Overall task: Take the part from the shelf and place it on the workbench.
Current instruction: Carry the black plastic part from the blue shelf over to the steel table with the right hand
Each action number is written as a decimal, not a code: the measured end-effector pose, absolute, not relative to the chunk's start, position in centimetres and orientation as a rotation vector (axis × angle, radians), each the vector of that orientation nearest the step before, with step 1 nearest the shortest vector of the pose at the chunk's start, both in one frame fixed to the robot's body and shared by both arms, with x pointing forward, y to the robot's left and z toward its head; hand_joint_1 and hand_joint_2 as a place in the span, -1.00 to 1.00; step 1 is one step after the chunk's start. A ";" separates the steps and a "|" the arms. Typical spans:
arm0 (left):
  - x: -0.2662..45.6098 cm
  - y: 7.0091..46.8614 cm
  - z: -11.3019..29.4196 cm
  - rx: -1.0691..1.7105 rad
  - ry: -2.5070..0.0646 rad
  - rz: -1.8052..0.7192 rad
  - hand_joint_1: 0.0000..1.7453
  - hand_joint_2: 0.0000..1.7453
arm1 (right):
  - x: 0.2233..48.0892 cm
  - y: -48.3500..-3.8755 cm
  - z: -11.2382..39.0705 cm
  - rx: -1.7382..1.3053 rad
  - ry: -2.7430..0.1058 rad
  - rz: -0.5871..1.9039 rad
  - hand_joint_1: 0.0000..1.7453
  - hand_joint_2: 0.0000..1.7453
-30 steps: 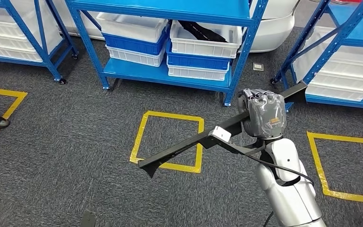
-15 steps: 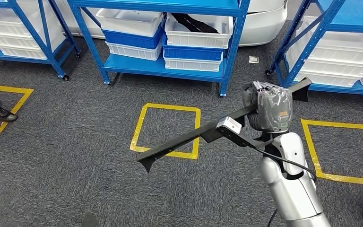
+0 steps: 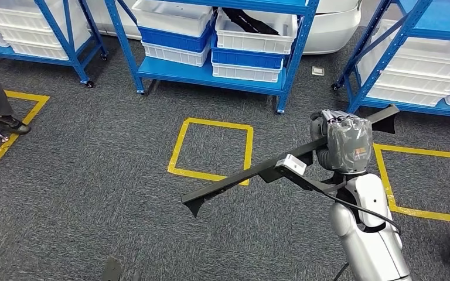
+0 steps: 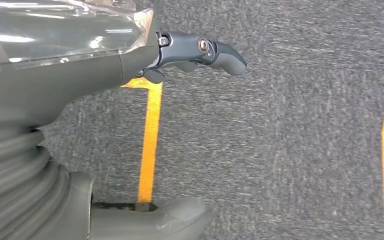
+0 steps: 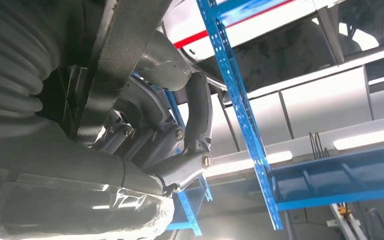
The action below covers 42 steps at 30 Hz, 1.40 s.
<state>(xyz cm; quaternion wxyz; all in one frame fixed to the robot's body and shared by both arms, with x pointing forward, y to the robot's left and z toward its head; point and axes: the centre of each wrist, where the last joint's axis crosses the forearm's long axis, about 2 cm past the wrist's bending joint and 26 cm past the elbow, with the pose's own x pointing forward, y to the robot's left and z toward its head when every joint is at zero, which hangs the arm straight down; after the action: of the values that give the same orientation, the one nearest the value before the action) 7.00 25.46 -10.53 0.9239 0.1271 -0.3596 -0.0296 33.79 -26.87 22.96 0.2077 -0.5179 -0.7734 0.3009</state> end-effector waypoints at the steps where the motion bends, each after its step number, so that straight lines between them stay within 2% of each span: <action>1: 7.0 25.4 -10.5 0.261 -0.738 -0.062 -1.00 1.00 | 33.7 -26.9 22.9 -1.443 -2.151 0.839 1.00 1.00; 42: 7.8 25.5 -10.4 0.233 -0.706 -0.161 -1.00 1.00 | 31.4 -28.0 20.6 -1.501 -2.077 0.924 1.00 1.00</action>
<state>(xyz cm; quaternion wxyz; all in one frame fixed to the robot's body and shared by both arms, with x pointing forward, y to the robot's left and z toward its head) 7.80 25.47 -10.40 0.9286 0.1138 -0.3444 -0.0784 31.42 -27.96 20.63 0.2071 -0.5391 -0.7458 0.3320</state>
